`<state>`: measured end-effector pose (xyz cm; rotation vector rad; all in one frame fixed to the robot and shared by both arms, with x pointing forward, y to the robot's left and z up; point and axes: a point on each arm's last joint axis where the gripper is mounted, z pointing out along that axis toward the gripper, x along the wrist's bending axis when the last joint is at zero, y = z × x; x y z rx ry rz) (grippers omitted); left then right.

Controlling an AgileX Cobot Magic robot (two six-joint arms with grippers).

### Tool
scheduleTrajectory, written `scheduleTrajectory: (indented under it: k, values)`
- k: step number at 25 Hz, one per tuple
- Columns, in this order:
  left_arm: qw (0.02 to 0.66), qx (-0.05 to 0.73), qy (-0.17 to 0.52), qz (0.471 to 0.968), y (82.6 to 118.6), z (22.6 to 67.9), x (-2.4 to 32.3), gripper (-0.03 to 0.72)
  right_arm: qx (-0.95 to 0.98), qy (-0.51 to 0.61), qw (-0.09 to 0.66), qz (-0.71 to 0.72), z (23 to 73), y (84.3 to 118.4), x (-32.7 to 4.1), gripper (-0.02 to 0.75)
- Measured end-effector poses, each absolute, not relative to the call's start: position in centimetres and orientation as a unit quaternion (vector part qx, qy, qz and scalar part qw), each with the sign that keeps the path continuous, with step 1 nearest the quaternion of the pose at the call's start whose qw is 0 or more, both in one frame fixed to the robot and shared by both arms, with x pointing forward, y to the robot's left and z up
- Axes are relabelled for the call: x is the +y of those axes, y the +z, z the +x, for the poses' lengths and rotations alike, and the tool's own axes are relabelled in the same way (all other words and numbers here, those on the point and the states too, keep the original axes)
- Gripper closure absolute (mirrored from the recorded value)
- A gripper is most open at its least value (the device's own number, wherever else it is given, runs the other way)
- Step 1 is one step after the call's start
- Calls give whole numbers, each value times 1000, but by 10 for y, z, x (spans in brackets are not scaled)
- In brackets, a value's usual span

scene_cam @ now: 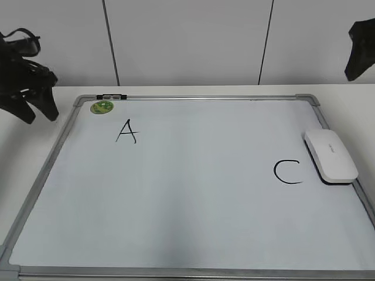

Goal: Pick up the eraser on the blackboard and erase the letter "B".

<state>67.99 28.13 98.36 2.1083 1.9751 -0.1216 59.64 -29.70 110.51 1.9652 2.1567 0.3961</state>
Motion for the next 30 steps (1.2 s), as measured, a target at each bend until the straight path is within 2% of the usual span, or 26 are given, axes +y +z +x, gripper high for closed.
scheduleTrajectory:
  k: [10, 19, 25, 30]
  values:
    - [200, 663, 39, 720, 1087, 646, 280, 270, 717, 193, 165, 649, 550, 1169, -296, 143]
    - [286, 621, 125, 719, 1192, 572, 259, 263, 702, 254, 222, 628, 492, 1222, -294, 143]
    - [304, 616, 155, 710, 1218, 514, 263, 263, 689, 287, 258, 613, 447, 1245, -293, 143]
    - [310, 614, 165, 707, 1220, 460, 268, 263, 687, 291, 263, 611, 405, 1237, -293, 143]
